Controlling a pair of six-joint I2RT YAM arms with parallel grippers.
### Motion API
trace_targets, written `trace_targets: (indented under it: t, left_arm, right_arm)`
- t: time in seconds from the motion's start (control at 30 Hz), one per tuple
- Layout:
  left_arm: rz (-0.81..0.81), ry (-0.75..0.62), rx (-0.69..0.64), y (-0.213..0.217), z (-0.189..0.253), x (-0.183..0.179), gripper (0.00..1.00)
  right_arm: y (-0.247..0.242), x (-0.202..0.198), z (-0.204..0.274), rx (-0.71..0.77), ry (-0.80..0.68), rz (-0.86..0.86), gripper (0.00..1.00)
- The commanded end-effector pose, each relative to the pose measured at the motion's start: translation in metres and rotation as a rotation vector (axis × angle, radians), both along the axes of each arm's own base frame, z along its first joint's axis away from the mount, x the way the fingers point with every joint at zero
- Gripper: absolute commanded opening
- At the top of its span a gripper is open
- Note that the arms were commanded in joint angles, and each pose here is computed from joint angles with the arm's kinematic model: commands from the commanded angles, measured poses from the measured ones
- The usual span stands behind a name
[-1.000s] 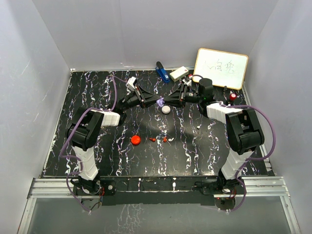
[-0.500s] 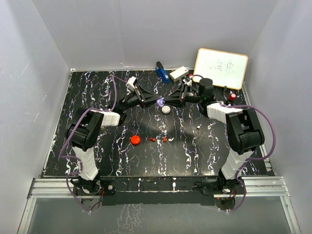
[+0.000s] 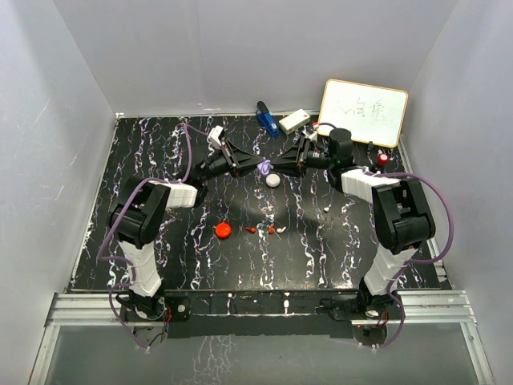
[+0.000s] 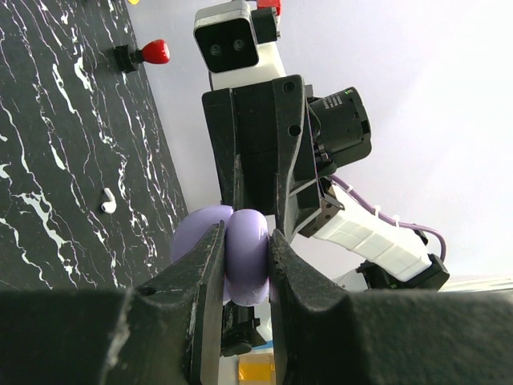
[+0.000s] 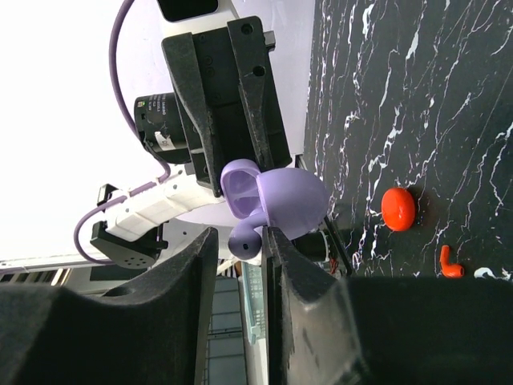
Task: Insert the wireless bluetooth earbuds into the charging case
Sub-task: Place the earbud in the charging case.
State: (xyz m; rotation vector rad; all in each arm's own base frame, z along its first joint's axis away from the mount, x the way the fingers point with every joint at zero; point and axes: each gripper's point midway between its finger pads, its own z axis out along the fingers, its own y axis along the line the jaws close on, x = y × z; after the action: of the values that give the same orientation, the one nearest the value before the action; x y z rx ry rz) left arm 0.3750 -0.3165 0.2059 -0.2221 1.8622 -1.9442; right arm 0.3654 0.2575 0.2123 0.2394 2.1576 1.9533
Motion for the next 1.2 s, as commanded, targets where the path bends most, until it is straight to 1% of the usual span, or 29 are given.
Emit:
trace_targets:
  t: [0.0,0.37,0.5,0.6,0.63,0.77,0.83,0.93,1.03,1.17]
  left_arm:
    - [0.002,-0.148,-0.057,0.003,0.057,-0.008,0.00]
    - [0.025,-0.129,-0.053,0.010,0.056,-0.004,0.00]
    - [0.055,-0.082,-0.019,0.016,0.047,0.001,0.00]
    - [0.080,-0.048,0.018,0.019,0.039,0.003,0.00]
    - [0.089,-0.035,0.032,0.020,0.036,0.004,0.00]
    - [0.137,0.036,0.098,0.025,0.021,0.007,0.00]
    - [0.148,0.064,0.113,0.026,0.016,0.007,0.00]
    - [0.153,0.102,0.127,0.028,0.009,0.006,0.00]
    - [0.153,0.116,0.123,0.029,0.006,0.003,0.00]
    - [0.158,0.125,0.128,0.030,0.003,0.002,0.00]
  right_arm:
    - [-0.005,0.003,0.005,0.009,-0.045,-0.008,0.28]
    - [-0.012,0.005,0.005,0.001,-0.059,-0.025,0.33]
    - [-0.024,0.008,0.008,-0.063,-0.120,-0.077,0.36]
    - [-0.032,0.014,0.008,-0.179,-0.209,-0.133,0.39]
    - [-0.035,0.015,0.009,-0.214,-0.216,-0.155,0.41]
    - [-0.049,0.026,0.013,-0.443,-0.392,-0.243,0.46]
    - [-0.048,0.028,0.020,-0.575,-0.486,-0.264,0.50]
    - [-0.032,0.023,0.024,-0.754,-0.596,-0.226,0.52]
    - [-0.014,0.013,0.024,-0.849,-0.652,-0.195,0.52]
    - [-0.011,0.007,0.022,-0.944,-0.679,-0.221,0.52]
